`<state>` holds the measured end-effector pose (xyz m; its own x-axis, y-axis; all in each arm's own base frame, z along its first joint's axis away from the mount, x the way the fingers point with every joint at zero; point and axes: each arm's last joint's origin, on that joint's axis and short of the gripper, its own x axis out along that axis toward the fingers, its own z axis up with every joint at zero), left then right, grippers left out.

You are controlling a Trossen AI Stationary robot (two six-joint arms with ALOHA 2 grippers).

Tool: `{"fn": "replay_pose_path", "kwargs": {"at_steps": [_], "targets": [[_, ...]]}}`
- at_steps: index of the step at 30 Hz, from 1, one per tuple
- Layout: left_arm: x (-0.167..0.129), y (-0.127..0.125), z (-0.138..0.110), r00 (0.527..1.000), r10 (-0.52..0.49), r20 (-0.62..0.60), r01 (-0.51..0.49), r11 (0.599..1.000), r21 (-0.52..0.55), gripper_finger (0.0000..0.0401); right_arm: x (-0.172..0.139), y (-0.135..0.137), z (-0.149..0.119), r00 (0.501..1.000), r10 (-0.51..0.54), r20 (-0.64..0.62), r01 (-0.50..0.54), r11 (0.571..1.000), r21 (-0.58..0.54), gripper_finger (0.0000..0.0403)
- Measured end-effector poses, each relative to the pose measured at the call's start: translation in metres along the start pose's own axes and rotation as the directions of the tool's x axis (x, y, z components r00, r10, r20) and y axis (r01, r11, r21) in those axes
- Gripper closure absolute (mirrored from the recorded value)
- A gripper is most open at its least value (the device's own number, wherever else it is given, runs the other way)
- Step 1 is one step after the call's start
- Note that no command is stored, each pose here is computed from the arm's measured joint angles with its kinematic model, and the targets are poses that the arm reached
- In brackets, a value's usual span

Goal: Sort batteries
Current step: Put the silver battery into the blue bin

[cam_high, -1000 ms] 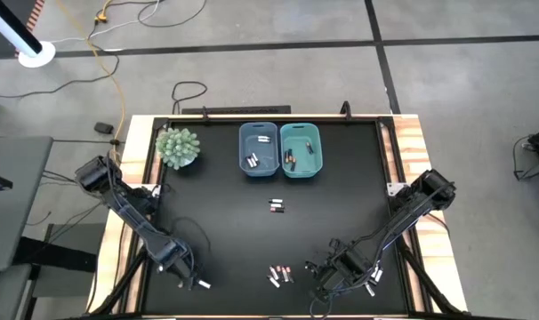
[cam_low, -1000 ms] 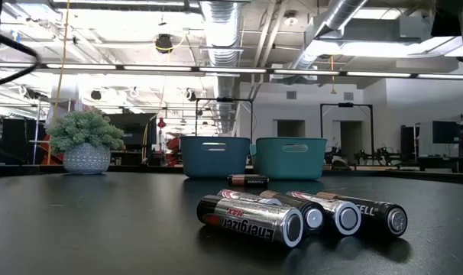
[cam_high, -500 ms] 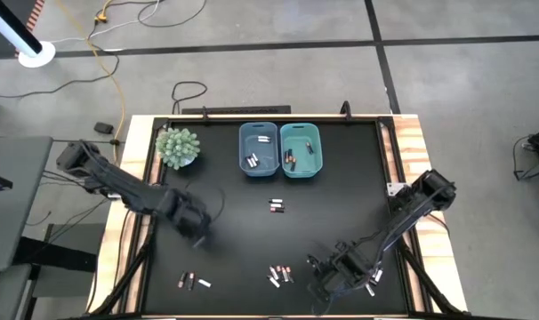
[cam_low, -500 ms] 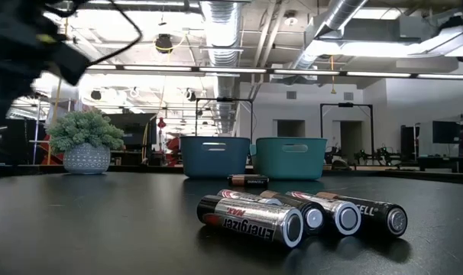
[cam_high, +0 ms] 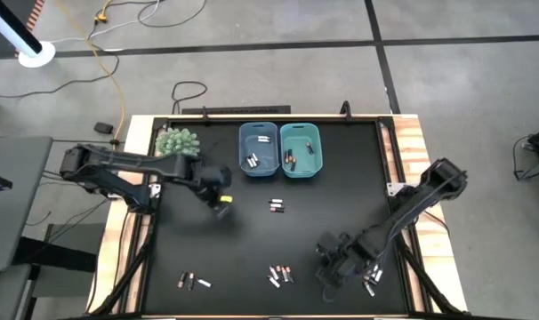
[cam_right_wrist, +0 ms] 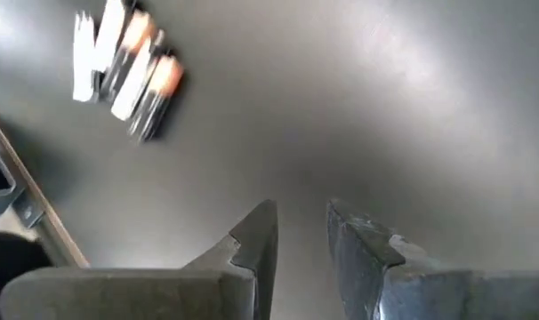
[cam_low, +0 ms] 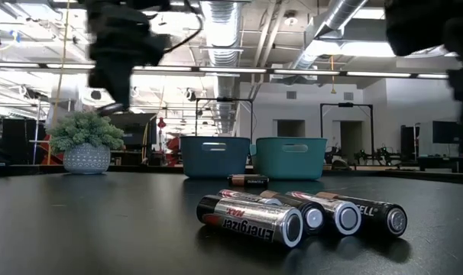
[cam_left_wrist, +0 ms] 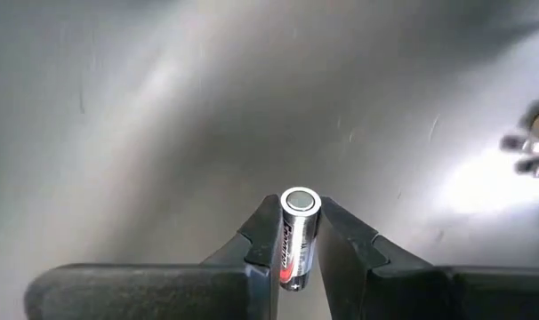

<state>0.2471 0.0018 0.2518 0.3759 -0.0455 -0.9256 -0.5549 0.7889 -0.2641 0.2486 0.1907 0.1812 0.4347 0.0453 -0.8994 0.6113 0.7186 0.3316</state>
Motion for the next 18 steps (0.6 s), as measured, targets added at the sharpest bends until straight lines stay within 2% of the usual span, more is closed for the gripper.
{"fn": "replay_pose_path", "kwargs": {"at_steps": [6,10,14,18], "targets": [[-0.007,-0.008,0.065,0.987,0.079,0.139,-0.089,0.994,0.062,0.0353,-0.021,-0.047,0.017,0.997,0.041,0.066,-0.035,0.995,-0.096,0.0284],[-0.008,-0.009,0.113,0.962,0.150,0.228,-0.173,0.981,0.084,0.0353,-0.033,-0.076,0.029,0.981,0.138,0.133,-0.115,0.979,-0.168,0.0284],[0.001,0.000,0.158,0.945,0.193,0.263,-0.224,0.970,0.093,0.0353,-0.035,-0.105,0.040,0.937,0.254,0.242,-0.210,0.958,-0.193,0.0285],[0.023,0.012,0.184,0.943,0.226,0.243,-0.256,0.962,0.097,0.0353,-0.032,-0.128,0.047,0.884,0.320,0.341,-0.267,0.944,-0.195,0.0284]]}}
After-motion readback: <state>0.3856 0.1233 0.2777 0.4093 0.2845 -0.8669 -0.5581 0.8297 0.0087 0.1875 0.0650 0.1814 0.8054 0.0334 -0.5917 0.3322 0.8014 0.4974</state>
